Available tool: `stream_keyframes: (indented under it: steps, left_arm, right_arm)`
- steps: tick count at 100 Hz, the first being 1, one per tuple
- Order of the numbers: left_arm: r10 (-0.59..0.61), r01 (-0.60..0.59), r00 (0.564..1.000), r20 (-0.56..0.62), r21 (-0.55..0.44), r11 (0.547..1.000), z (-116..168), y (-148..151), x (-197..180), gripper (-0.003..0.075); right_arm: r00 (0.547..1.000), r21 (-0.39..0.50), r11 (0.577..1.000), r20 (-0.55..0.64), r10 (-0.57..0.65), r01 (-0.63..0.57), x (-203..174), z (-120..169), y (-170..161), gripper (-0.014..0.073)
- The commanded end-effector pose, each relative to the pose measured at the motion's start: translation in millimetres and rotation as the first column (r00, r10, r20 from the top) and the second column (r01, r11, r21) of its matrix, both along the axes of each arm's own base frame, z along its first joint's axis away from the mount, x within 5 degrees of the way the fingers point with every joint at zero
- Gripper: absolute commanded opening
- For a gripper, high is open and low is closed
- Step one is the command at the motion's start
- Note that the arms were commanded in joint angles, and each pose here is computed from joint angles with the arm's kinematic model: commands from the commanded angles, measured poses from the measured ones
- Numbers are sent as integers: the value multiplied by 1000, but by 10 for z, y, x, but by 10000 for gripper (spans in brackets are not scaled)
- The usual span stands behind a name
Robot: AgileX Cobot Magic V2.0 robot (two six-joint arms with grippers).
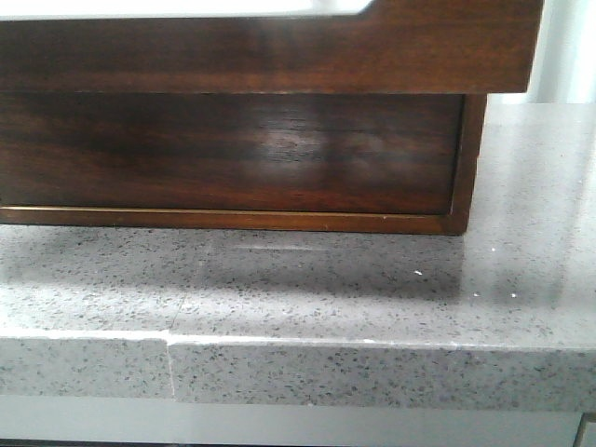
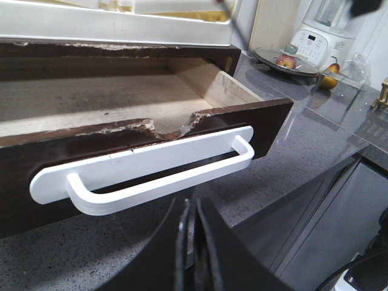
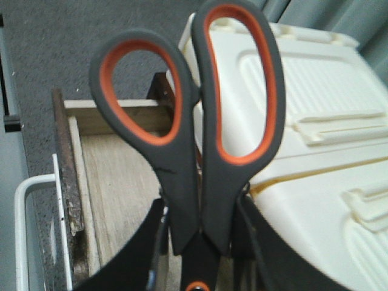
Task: Put scissors in drawer with both arms
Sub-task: 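Carry the scissors over the open drawer and lower them inside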
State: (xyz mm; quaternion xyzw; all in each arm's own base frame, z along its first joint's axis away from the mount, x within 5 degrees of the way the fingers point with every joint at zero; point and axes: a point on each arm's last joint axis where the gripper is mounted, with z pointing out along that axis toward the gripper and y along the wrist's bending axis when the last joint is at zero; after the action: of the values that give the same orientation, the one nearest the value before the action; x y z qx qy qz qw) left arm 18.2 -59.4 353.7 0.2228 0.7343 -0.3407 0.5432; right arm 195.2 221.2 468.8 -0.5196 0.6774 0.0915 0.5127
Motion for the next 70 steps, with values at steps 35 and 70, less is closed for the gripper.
stream_keyframes:
  steps: [35, 70]
  left_arm:
    - [-7, 8, 1000, 27, -60, 998, 133, -9, -12, -20]
    - [-7, 8, 1000, 27, -60, 998, 133, -9, -12, -20]
  right_arm:
    - [997, -215, 975, 66, -34, 48, 413, -389, 299, -66]
    - [998, -227, 972, 24, -51, 55, 439, -466, 331, 474]
